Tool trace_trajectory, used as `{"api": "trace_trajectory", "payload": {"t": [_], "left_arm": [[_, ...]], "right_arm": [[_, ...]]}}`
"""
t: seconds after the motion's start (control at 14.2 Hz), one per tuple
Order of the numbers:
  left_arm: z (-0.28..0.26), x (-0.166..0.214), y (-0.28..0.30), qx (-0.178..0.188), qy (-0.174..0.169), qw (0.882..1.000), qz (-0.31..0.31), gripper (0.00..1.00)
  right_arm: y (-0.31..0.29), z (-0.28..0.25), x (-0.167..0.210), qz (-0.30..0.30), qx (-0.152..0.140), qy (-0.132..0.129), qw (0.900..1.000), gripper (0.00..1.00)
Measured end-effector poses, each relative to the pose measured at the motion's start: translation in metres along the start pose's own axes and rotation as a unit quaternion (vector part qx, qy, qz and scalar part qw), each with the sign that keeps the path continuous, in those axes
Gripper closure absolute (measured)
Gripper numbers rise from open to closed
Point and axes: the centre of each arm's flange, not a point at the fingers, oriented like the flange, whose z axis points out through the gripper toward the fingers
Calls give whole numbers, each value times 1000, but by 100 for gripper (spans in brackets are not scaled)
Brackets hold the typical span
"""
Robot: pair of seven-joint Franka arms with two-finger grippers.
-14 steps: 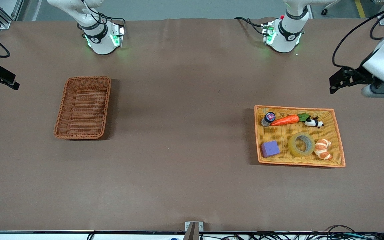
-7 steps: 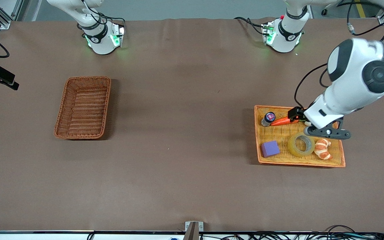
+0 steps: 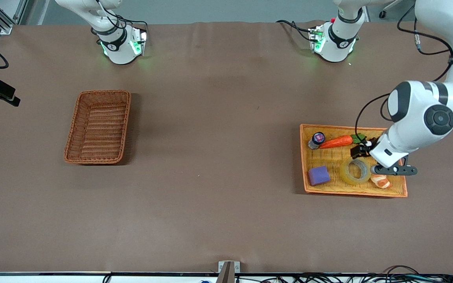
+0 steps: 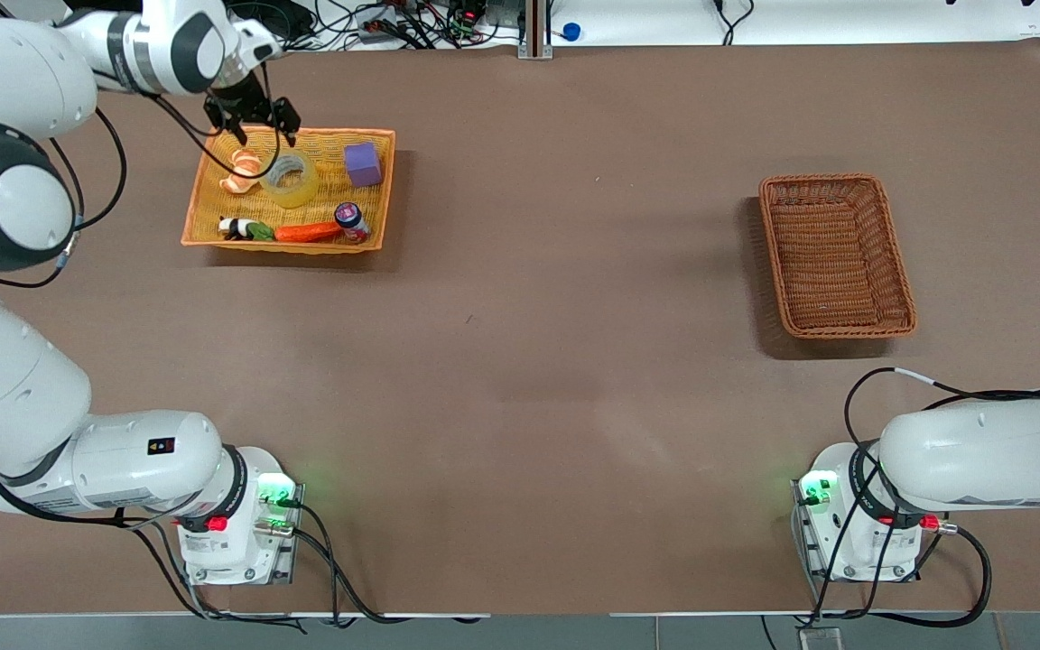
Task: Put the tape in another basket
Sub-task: 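Move the left gripper over the orange tray toward the yellow tape roll, then lower the left gripper and grasp the yellow tape roll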
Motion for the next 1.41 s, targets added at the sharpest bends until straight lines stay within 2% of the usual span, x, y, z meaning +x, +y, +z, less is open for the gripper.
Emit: {"api": "trace_trajectory", "payload": {"t": [0.07,0.14,0.21,0.35,0.42,0.49,1.2,1.34,1.41], "left_arm": [[18,3,-10,2,0,1000,-2,3],[34,5,-17,2,1,1000,-5,9],[47,6,-21,0,1,1000,-8,9],[64,7,-25,-4,-3,1000,-11,23],[69,9,-26,-5,-5,1000,-12,23],[71,10,-26,-6,-6,1000,-12,28],[92,10,-34,-10,-13,1000,-21,34],[92,10,-35,-10,-13,1000,-22,49],[92,10,-35,-10,-13,1000,-22,62]], "right_arm": [[0,0,0,0,0,0,1000,0],[0,0,0,0,0,0,1000,0],[0,0,0,0,0,0,1000,0],[-1,0,0,-1,0,0,1000,0],[-1,0,0,-1,0,0,1000,0],[-1,0,0,-1,0,1,1000,0],[-1,-1,1,-2,0,3,1000,0],[-1,-1,1,-2,0,3,1000,0],[-1,-1,1,-2,0,3,1000,0]]}}
